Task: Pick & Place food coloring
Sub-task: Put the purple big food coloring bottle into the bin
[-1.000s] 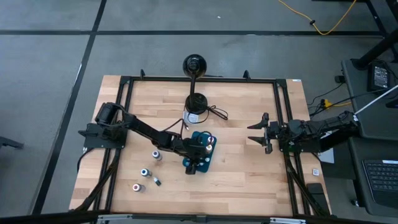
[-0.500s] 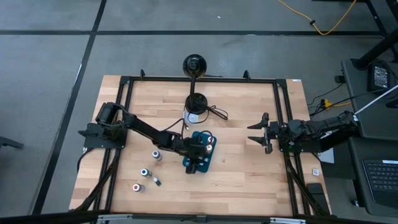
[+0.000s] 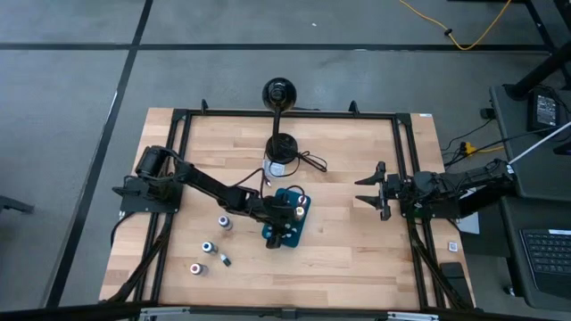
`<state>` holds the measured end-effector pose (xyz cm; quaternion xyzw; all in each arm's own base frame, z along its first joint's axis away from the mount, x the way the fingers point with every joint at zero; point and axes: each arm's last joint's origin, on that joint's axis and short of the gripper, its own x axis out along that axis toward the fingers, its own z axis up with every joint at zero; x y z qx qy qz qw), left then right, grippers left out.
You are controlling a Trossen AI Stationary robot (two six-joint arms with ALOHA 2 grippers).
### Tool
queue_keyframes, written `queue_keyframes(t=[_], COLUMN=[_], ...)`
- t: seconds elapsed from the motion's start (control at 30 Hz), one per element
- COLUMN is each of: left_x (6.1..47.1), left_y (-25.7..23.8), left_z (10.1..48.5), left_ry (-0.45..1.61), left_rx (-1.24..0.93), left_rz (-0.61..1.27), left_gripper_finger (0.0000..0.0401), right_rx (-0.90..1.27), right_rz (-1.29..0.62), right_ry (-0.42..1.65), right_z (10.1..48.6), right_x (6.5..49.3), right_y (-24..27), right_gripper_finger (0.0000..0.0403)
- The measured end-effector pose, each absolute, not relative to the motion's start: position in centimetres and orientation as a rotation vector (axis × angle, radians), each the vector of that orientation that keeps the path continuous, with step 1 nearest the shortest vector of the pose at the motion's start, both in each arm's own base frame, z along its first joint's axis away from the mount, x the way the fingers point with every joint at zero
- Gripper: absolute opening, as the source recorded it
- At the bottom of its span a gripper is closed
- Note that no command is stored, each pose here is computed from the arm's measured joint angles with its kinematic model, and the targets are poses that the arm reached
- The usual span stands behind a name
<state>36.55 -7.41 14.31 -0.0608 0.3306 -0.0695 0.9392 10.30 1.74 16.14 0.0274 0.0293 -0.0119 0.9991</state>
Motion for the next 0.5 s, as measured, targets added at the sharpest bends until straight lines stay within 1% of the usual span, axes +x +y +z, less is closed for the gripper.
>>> queue_keyframes(t=[0.2, 0.37, 0.5], left_x=[35.5, 33.6, 31.7], left_y=[-7.3, -7.8, -8.5], left_z=[16.4, 19.2, 21.7], left_ry=[0.690, 0.716, 0.763], left_rx=[-0.162, -0.224, -0.259], left_rz=[-0.085, -0.024, 0.042], left_gripper_finger=[0.0173, 0.0203, 0.0213], right_rx=[0.055, 0.055, 0.055], right_rz=[-0.024, -0.023, -0.023], right_ry=[0.058, 0.058, 0.058], right_z=[16.1, 16.1, 16.1], right_x=[10.3, 10.3, 10.3], right_y=[1.7, 1.7, 1.7], right_gripper_finger=[0.0223, 0.0223, 0.0223])
